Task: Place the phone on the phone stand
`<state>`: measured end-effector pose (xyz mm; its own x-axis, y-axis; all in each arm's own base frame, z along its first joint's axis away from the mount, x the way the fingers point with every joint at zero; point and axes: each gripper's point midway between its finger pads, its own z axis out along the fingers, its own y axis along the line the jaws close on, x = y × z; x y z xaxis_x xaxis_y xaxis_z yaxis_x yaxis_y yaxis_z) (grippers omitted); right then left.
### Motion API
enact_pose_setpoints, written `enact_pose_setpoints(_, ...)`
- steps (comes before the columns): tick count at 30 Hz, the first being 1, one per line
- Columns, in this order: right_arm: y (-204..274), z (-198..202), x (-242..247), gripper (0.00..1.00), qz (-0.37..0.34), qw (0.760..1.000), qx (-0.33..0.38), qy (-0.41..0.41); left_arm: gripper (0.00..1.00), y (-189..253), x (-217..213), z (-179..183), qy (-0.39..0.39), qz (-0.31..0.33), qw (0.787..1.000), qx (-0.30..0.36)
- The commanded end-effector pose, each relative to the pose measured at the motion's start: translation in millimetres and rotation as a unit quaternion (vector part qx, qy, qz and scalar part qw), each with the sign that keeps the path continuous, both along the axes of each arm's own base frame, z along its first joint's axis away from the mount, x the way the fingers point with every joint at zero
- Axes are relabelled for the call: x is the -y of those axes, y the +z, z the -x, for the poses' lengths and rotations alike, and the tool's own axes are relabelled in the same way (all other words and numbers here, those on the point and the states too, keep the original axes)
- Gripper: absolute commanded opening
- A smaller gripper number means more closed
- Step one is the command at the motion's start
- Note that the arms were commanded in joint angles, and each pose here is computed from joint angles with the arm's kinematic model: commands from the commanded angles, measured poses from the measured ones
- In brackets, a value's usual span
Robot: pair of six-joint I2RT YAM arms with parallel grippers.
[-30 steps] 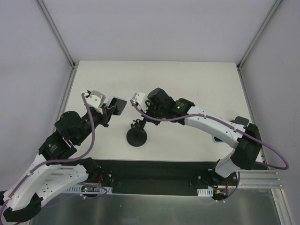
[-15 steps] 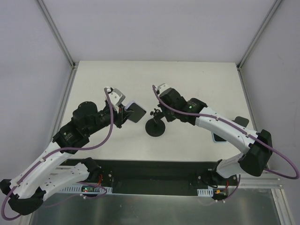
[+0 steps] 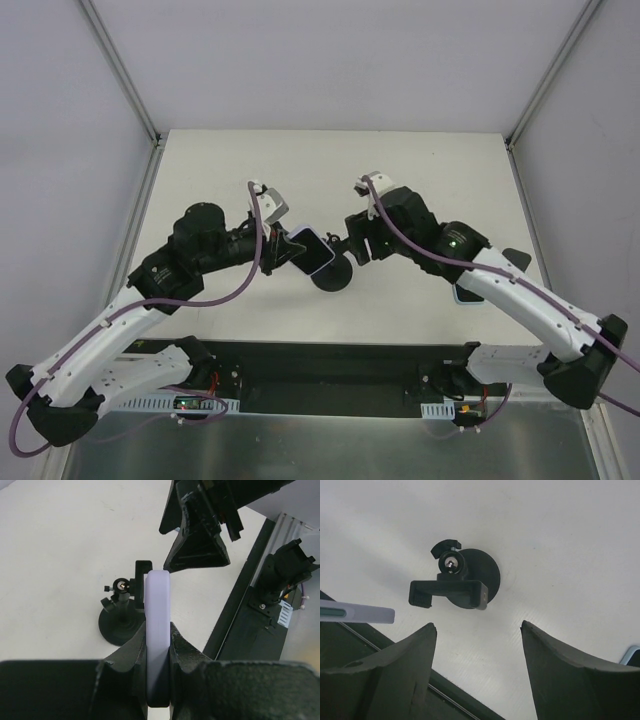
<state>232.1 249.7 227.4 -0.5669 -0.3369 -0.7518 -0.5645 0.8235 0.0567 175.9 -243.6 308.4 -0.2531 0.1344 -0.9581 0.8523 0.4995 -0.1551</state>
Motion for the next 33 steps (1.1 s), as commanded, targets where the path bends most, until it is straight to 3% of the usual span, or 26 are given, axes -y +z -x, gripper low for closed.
enact_pose_setpoints(1, 21.0, 5.5, 25.0, 0.73, -0.03, 0.999, 0.033, 0.02, 0.0, 59.1, 22.2, 7.4, -0.067, 0.064, 0.994, 0.051)
enact_pose_setpoints(5, 22.3, 2.0, 50.0, 0.78, -0.061, 0.997, 0.034, 0.012, 0.0, 58.4, 46.9, 17.1, -0.15, 0.061, 0.986, 0.027)
enact_pose_setpoints(8, 20.7, 10.3, 37.3, 0.8, -0.12, 0.99, 0.029, 0.073, 0.0, 66.0, 50.8, 15.2, -0.159, 0.061, 0.985, 0.038)
enact_pose_setpoints(13, 19.3, 11.2, 13.4, 0.7, -0.161, 0.976, 0.026, 0.144, 0.0, 80.1, 34.7, 20.9, -0.147, 0.061, 0.983, 0.088)
enact_pose_setpoints(17, 10.6, 1.2, 7.1, 0.63, -0.138, 0.979, 0.031, 0.145, 0.0, 73.4, 18.1, 19.4, -0.109, 0.049, 0.989, 0.087)
enact_pose_setpoints(22, 0.7, -14.8, 8.8, 0.6, -0.054, 0.992, 0.057, 0.098, 0.0, 63.5, 6.4, 22.9, -0.087, 0.047, 0.992, 0.083)
enact_pose_setpoints(29, -8.3, -22.4, 0.3, 0.4, 0.026, 0.994, 0.063, 0.086, 0.0, 57.4, 6.9, 20.7, -0.085, 0.04, 0.993, 0.077)
enact_pose_setpoints(33, -10.0, -26.2, 0.7, 0.36, 0.06, 0.992, 0.07, 0.081, 0.0, 55.1, 8.9, 20.2, -0.089, 0.037, 0.993, 0.073)
